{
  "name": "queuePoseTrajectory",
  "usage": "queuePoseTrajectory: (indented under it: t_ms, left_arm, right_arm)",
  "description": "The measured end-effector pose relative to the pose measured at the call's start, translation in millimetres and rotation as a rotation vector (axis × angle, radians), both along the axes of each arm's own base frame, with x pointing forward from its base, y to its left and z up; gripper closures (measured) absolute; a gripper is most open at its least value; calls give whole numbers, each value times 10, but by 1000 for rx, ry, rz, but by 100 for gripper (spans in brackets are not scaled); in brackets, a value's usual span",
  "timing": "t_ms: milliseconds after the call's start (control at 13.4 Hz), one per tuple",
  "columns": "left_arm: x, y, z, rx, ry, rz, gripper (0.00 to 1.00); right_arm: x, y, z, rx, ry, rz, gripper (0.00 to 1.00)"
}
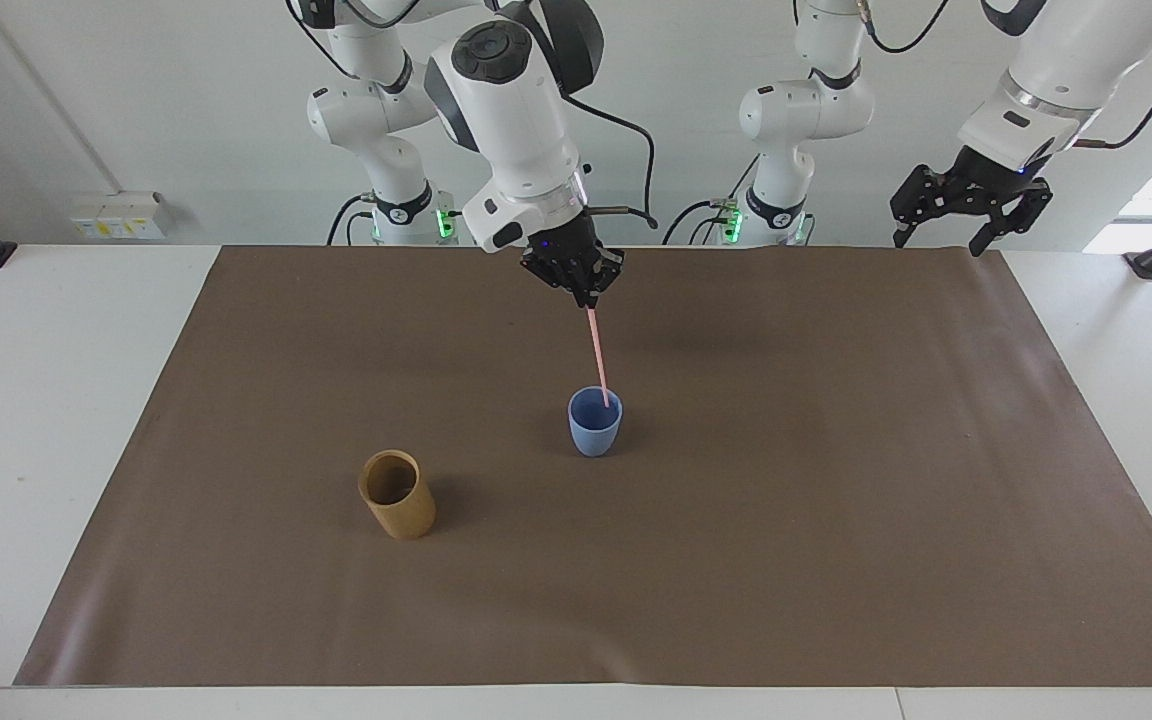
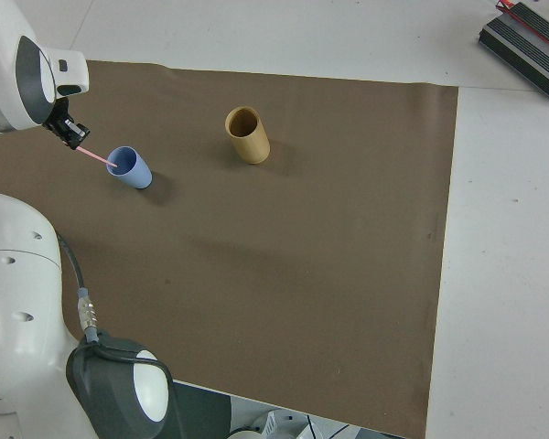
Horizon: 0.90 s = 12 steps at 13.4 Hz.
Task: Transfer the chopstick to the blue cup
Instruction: 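Carry the pink stick with the right gripper over the blue cup, then lower the pink stick into the blue cup and open the right gripper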
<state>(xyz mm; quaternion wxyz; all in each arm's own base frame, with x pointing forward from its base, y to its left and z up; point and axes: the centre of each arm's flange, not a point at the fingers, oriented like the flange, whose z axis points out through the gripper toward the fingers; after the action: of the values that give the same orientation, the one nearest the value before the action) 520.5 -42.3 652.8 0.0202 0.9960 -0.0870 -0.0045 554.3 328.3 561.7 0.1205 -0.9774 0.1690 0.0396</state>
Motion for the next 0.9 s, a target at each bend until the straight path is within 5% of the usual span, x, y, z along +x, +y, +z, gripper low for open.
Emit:
queuePoseTrajectory:
  t_ms: [448, 672, 896]
  left_arm:
    - [0, 0, 0, 0, 0, 0, 0]
    - [0, 0, 0, 0, 0, 0, 0]
    - [0, 0, 0, 0, 0, 0, 0]
  right_arm:
    - [43, -39, -107, 1, -8, -15, 87]
    - [41, -39, -120, 0, -7, -15, 63]
    - [40, -41, -108, 1, -9, -16, 58]
